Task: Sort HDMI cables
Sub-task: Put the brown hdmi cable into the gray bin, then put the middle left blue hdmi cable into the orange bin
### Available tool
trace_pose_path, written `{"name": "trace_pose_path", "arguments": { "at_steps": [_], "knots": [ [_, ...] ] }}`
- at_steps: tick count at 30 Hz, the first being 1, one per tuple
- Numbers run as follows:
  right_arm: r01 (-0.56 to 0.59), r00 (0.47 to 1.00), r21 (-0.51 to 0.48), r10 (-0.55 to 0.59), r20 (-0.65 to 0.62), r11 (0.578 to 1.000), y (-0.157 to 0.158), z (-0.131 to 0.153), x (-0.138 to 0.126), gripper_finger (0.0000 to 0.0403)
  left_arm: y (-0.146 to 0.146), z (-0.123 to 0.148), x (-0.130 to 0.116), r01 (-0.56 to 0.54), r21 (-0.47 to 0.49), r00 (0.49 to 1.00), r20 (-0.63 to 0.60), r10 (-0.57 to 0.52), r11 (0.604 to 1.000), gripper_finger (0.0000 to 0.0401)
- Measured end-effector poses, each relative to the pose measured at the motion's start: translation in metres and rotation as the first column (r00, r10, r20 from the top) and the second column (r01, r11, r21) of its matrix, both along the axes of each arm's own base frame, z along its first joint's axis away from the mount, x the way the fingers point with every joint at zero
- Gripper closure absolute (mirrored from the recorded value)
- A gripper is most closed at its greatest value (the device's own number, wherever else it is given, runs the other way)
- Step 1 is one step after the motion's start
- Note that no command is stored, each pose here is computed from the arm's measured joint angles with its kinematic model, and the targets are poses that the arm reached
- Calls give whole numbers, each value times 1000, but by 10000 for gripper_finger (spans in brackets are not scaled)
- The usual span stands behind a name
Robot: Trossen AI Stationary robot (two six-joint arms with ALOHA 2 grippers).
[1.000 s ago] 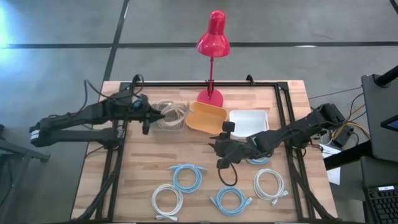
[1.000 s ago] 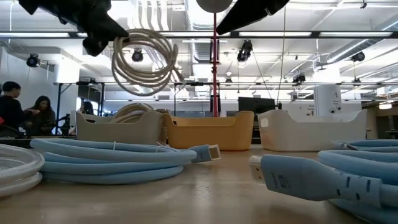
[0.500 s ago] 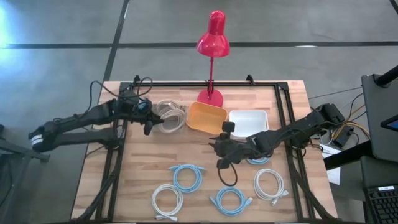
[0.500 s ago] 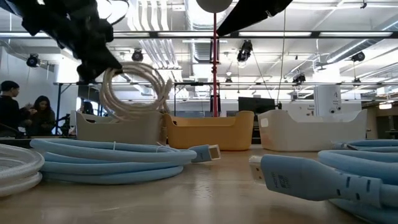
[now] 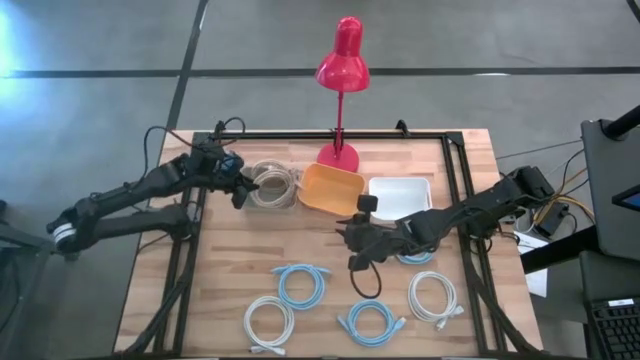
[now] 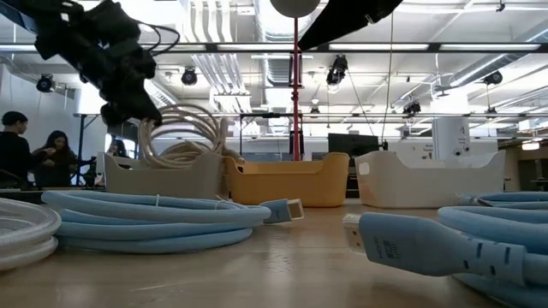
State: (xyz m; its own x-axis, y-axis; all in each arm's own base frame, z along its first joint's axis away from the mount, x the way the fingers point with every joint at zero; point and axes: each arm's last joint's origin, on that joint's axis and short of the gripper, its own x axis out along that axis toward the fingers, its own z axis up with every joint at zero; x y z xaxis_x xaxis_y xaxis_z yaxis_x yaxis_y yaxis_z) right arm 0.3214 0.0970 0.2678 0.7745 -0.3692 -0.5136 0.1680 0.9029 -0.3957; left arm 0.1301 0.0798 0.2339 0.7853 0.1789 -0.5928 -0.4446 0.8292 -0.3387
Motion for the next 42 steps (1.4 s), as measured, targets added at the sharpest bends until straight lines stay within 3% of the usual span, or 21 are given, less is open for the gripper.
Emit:
{"name": "trace_pose_path", "arguments": {
  "at_steps": [6, 14, 25, 36, 39, 42],
  "knots": [
    [1, 1000, -1, -1, 0, 1000, 0, 0, 0, 328, 3, -21, 2, -2, -5, 995, -100, 2, 1000, 342],
    [2, 1000, 1, -2, 0, 1000, 0, 0, 0, 318, 8, -36, -2, -146, 89, 946, -280, 166, 985, 290],
    [-9, 1000, 32, 9, -13, 999, 0, -4, 0, 275, 10, -23, 0, -157, 125, 949, -255, 185, 980, 236],
    [34, 999, 92, -32, -19, 995, -1, -15, -3, 234, 8, 11, -6, -206, 194, 938, -239, 250, 959, 229],
    [51, 999, 109, -49, -25, 993, -1, -20, -5, 234, 6, 25, -6, -180, 185, 961, -176, 213, 966, 229],
    [59, 998, 144, -56, -27, 988, -1, -23, -6, 234, 3, 36, -4, -91, 169, 989, -99, 109, 981, 229]
  ]
}}
